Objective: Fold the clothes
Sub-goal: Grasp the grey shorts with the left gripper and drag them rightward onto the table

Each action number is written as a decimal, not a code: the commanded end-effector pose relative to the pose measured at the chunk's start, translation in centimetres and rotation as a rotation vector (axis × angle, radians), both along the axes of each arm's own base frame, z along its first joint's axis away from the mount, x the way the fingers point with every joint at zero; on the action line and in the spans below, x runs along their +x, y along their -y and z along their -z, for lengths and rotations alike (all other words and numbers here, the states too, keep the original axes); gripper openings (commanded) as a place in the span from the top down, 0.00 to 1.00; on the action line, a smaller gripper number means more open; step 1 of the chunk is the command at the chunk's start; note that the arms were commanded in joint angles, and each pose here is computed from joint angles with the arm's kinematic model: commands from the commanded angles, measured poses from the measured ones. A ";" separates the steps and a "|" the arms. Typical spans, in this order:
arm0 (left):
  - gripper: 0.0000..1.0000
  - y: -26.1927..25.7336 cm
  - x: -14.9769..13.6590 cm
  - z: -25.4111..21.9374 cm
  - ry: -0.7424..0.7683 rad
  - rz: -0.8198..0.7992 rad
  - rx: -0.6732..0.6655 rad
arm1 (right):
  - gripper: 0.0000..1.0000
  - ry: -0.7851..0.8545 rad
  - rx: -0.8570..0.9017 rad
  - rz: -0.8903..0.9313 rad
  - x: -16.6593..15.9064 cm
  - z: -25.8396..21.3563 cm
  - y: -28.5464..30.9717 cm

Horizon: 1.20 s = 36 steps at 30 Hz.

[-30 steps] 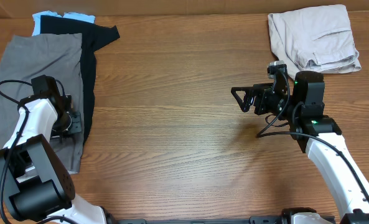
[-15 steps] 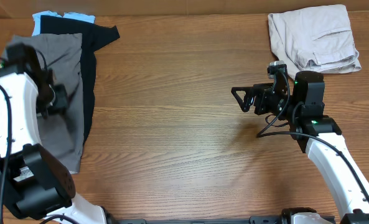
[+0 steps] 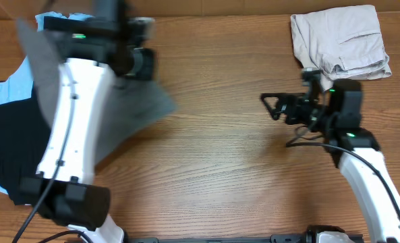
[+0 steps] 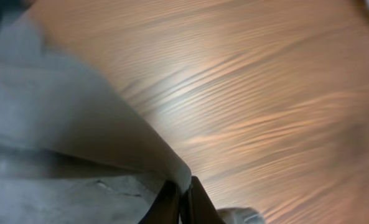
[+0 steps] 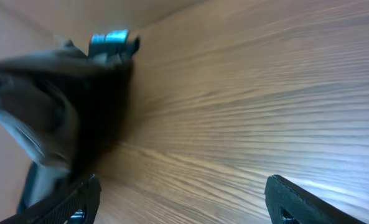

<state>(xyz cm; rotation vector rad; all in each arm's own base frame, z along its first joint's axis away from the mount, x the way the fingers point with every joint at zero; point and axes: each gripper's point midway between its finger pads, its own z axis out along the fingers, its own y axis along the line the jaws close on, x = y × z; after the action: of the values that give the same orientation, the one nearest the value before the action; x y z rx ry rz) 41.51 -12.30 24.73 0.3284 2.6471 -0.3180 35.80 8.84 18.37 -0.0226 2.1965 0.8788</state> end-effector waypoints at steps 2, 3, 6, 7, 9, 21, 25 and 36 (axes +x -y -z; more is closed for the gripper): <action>0.96 10.5 0.4 0.1 0.085 0.218 -0.086 | 0.12 0.086 0.033 0.130 -1.1 -5.8 4.9; 0.96 12.1 0.5 0.6 0.091 0.249 -0.093 | 0.12 0.085 0.031 0.161 -1.5 -6.2 5.9; 0.96 18.2 0.6 4.6 0.065 0.364 -0.135 | 0.12 0.071 0.026 0.274 -2.9 -6.7 9.2; 0.96 19.6 0.5 5.8 0.052 0.391 -0.152 | 0.12 0.062 0.024 0.298 -3.2 -6.5 9.9; 0.96 23.5 0.1 9.5 0.003 0.475 -0.220 | 0.12 0.041 0.016 0.329 -3.6 -6.1 11.0; 0.01 28.8 -2.5 17.3 -0.140 0.586 -0.267 | 0.11 0.016 -0.024 0.371 -3.9 -5.2 12.1; 0.00 26.1 -0.1 11.2 -0.092 0.524 -0.272 | 0.11 0.022 -0.026 0.370 -3.8 -5.3 12.1; 0.00 6.5 4.1 0.2 0.020 0.079 0.099 | 0.14 -0.011 -0.109 0.236 -1.2 -2.2 8.8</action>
<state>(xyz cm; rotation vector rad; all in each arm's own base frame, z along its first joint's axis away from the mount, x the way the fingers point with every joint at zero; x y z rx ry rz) 45.02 -24.35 23.19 0.5932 2.6168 -0.4972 33.35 -0.51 20.99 0.2412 2.1767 0.6799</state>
